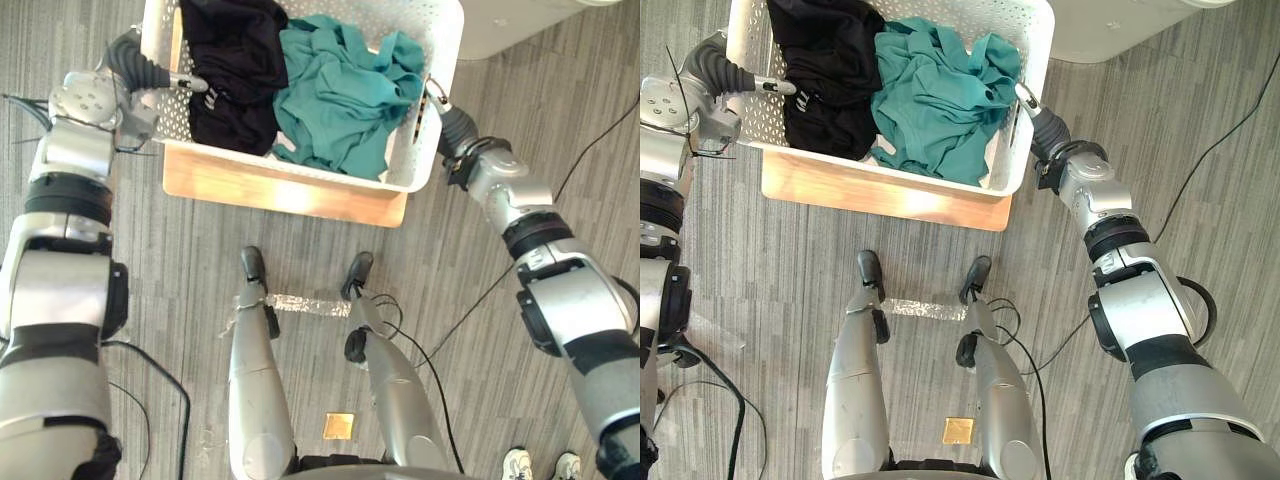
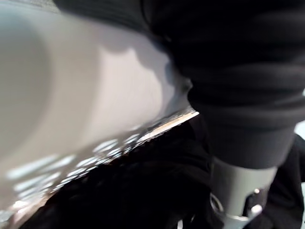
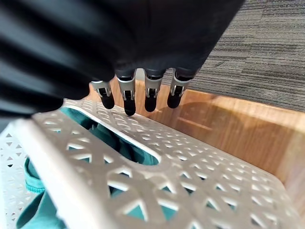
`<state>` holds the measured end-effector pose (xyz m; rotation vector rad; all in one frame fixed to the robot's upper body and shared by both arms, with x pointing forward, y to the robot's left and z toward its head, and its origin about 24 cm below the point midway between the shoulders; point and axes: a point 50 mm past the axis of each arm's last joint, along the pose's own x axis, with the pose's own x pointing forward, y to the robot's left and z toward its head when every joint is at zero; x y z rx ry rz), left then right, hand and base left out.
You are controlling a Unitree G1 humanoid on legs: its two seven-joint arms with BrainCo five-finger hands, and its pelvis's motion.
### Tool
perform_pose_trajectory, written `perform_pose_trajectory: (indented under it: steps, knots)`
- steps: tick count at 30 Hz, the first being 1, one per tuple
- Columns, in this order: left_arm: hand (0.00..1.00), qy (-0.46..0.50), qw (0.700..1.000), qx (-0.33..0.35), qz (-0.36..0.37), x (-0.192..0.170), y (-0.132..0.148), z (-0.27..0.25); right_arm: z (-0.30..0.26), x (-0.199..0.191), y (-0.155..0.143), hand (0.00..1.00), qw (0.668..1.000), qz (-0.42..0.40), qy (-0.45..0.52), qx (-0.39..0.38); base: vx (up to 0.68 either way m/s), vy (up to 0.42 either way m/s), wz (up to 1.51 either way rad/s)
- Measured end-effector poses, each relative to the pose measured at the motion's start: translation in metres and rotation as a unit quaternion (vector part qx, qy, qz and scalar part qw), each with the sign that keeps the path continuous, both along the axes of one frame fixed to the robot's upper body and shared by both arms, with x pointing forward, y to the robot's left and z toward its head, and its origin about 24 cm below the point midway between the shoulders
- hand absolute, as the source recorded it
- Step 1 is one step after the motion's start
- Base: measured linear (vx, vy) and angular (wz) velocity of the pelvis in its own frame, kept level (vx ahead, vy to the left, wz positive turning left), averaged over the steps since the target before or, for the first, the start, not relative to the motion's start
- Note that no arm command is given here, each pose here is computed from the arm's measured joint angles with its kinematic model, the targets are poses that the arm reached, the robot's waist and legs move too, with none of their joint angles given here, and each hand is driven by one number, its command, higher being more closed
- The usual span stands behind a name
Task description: Pick up the laundry basket with both hands and put the clothes into the washing machine.
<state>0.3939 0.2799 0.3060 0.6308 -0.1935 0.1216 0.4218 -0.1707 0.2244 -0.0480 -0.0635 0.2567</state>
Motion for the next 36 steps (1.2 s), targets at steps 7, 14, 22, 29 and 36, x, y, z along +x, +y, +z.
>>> perform_pose_trajectory:
  steps: [7,14,22,29,36]
  knots:
    - [0.00,-0.016,0.998,-0.056,0.011,0.000,0.003,0.001,0.024,0.005,0.011,0.00,0.995,-0.004,-0.010,-0.100,0.04,-0.006,-0.05]
    - [1.00,-0.022,0.996,-0.081,0.022,-0.001,0.008,0.002,0.040,0.008,0.020,1.00,0.982,-0.020,-0.025,-0.187,0.05,0.002,0.01]
    - [1.00,-0.043,0.990,-0.117,0.072,0.002,0.005,0.000,0.053,0.009,0.025,1.00,0.971,-0.063,-0.052,-0.224,0.04,0.005,0.01]
    - [1.00,-0.040,0.985,-0.134,0.097,0.009,-0.011,-0.019,0.044,0.009,0.014,1.00,0.979,-0.110,-0.041,-0.165,0.05,0.018,0.08]
    - [1.00,-0.051,0.993,-0.059,0.092,0.003,-0.029,-0.051,0.032,-0.007,0.000,1.00,0.975,-0.163,-0.095,-0.116,0.10,0.052,0.07]
